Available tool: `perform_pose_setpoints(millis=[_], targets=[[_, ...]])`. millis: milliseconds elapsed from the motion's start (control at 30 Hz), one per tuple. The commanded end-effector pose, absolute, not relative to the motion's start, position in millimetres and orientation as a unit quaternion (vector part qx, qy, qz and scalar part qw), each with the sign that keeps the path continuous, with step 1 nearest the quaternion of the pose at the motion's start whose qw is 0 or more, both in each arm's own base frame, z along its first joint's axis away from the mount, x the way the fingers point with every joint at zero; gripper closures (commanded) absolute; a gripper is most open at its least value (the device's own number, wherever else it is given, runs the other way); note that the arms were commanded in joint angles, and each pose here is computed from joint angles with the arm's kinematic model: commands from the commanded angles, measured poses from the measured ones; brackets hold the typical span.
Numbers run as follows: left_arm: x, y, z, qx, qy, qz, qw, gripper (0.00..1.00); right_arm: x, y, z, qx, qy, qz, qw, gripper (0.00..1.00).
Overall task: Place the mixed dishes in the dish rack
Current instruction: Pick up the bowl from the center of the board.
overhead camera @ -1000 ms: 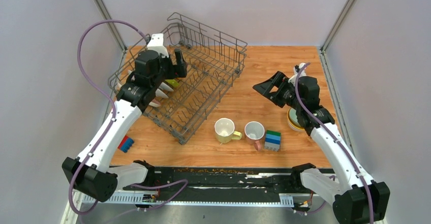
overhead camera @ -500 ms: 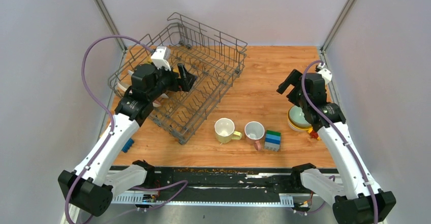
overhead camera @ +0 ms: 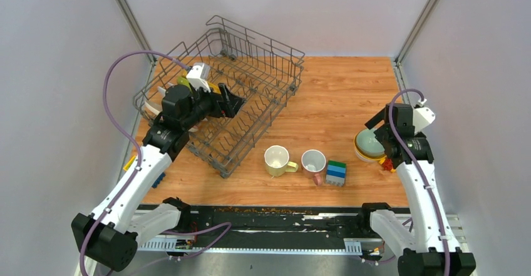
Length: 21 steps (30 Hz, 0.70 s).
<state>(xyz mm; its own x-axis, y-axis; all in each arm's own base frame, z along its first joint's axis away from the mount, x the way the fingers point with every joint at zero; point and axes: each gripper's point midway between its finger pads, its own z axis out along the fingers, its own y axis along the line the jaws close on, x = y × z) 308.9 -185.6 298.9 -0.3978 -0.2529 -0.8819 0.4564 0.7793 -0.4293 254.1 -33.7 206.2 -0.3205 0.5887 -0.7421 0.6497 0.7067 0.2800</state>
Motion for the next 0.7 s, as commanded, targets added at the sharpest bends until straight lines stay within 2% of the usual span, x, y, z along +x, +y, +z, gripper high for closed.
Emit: perform_pose_setpoints(millis=[0, 500, 667], targets=[[306, -184, 320, 0.076, 0.746, -0.329, 0.574, 0.0, 250, -53, 189, 0.44, 0.797, -0.029, 0.414, 0.1], [308, -175, 314, 0.072, 0.752, -0.302, 0.581, 0.0, 248, -67, 142, 0.481, 0.789, -0.03, 0.381, 0.26], [308, -174, 310, 0.07, 0.756, -0.298, 0.579, 0.0, 250, -65, 134, 0.482, 0.792, -0.024, 0.374, 0.35]])
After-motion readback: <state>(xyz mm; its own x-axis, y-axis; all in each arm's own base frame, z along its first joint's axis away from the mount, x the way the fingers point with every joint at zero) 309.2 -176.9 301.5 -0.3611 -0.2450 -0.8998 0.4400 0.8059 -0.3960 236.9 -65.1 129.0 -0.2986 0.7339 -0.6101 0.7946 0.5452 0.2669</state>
